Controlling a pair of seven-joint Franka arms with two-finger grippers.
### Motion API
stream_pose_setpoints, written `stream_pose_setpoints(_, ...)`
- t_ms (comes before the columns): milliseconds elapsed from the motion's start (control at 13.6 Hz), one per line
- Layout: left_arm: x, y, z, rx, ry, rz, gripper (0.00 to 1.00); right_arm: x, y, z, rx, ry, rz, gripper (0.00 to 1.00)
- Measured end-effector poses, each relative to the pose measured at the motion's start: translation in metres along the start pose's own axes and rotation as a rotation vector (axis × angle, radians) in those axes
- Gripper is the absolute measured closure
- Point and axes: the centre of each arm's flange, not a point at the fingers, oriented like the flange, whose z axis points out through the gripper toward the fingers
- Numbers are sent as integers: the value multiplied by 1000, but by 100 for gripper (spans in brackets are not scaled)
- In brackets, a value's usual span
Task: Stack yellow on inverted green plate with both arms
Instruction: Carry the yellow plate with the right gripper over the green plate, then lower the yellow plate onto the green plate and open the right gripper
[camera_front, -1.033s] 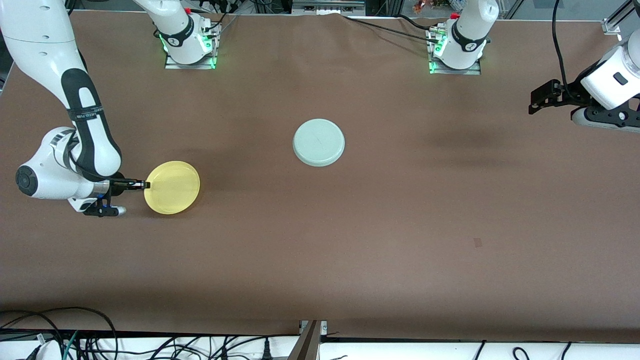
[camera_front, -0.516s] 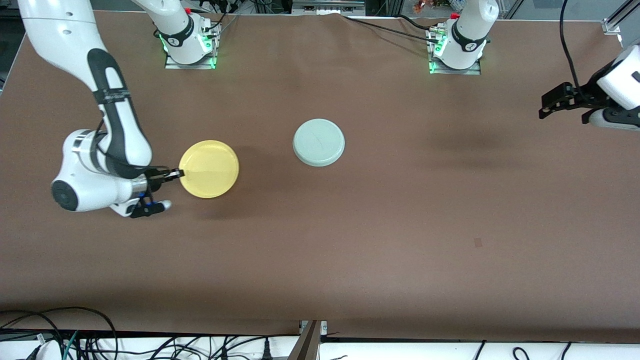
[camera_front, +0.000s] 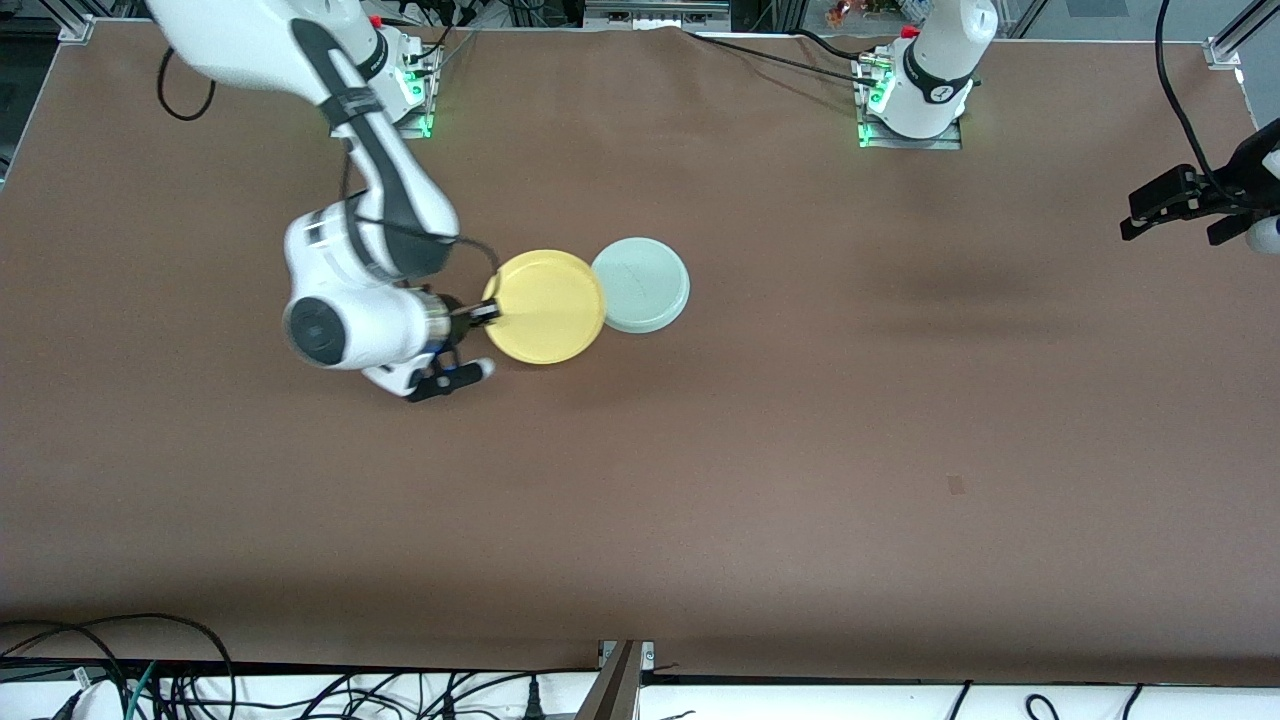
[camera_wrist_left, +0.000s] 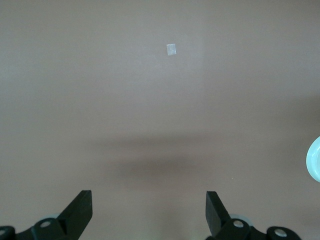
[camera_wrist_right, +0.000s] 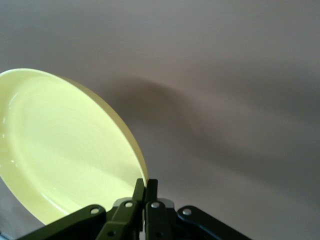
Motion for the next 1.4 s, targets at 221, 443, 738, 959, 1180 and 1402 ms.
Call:
stream_pose_setpoints(221,1,3,4,1,-11,5,0,-13,-72,46,-42,5,-55,98)
stream_pose_setpoints(443,2,3,5,1,-15,6,0,-22,-93,66,-57,-19,-84,98)
stream_pose_setpoints(738,2,3,6,1,-16,6,0,-15,-95,92,-63,0,-61,98)
stream_pose_setpoints(959,4,3,9,1,-21,7,0,-16,-103,111,-72,-9,-63,98)
stream_pose_setpoints(1180,4,3,9,1,-22,7,0,-19,-101,126,-79,-14,-37,98)
stream_pose_setpoints(1402,4,3,9,1,-22,7,0,-19,-99,129,-80,-12,-33,98)
